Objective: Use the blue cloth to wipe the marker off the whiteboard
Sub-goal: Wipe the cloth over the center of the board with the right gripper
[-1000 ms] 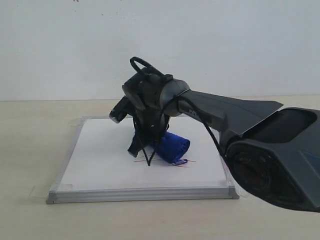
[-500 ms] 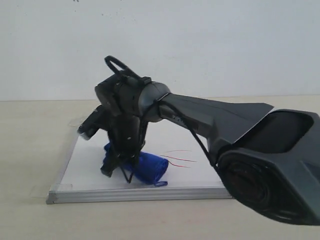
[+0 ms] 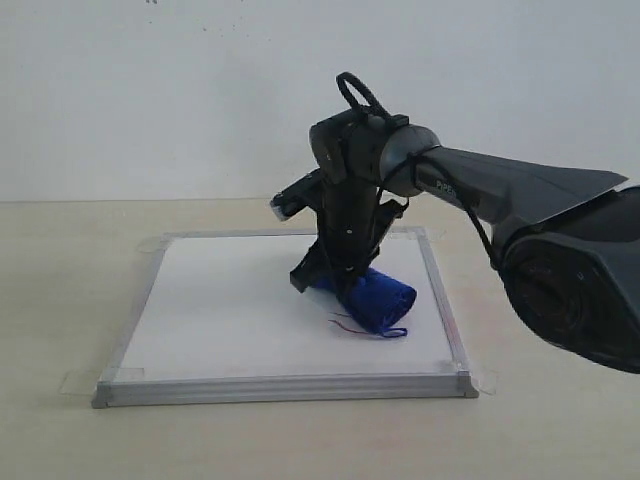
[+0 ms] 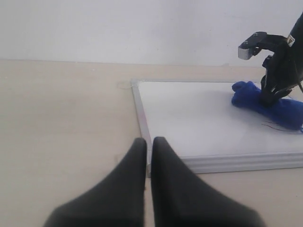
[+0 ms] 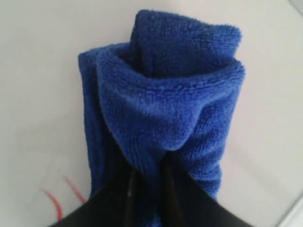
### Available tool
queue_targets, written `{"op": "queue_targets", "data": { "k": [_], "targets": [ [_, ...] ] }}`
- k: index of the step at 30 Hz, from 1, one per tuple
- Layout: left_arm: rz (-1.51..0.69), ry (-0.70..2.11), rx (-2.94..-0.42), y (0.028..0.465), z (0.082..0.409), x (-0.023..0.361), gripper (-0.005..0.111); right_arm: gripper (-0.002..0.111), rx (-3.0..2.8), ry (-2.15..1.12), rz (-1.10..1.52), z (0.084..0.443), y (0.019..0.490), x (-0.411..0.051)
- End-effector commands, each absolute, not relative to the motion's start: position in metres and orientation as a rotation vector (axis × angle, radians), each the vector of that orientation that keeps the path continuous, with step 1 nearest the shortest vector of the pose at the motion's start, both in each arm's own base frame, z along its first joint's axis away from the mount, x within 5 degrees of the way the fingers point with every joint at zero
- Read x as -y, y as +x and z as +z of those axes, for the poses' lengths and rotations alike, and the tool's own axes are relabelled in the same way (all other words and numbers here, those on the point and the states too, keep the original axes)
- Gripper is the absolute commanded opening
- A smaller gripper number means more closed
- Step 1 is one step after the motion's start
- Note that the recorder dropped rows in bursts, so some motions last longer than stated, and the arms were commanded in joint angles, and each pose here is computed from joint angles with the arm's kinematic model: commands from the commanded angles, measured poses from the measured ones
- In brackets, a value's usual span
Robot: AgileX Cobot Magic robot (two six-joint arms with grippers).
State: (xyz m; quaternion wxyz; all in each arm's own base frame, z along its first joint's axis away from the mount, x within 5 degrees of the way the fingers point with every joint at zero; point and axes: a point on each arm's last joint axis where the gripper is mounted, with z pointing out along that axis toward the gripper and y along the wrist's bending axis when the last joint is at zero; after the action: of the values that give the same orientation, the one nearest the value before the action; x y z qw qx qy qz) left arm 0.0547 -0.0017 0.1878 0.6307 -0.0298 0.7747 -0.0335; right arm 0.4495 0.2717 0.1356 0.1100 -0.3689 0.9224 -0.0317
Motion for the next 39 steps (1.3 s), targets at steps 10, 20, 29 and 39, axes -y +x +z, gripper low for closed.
{"op": "queue_targets", "data": {
  "k": [10,20,29,39],
  "targets": [
    [-0.078,-0.066,-1.771,0.055,0.187,0.002,0.004,-0.001,-2.618,-1.327,-0.236,0.137,0.419,-0.307],
    [-0.078,-0.066,-1.771,0.055,0.187,0.002,0.004,-0.001,-2.956,-0.741,-0.178,0.124,0.453,-0.210],
    [-0.078,-0.066,-1.771,0.055,0.187,0.002,0.004,-0.001,-2.726,-1.316,0.024,0.152,0.392,-0.307],
    [-0.078,-0.066,-1.771,0.055,0.187,0.002,0.004,-0.001,-2.778,-1.120,-0.176,0.152,0.425,-0.260]
  ]
}}
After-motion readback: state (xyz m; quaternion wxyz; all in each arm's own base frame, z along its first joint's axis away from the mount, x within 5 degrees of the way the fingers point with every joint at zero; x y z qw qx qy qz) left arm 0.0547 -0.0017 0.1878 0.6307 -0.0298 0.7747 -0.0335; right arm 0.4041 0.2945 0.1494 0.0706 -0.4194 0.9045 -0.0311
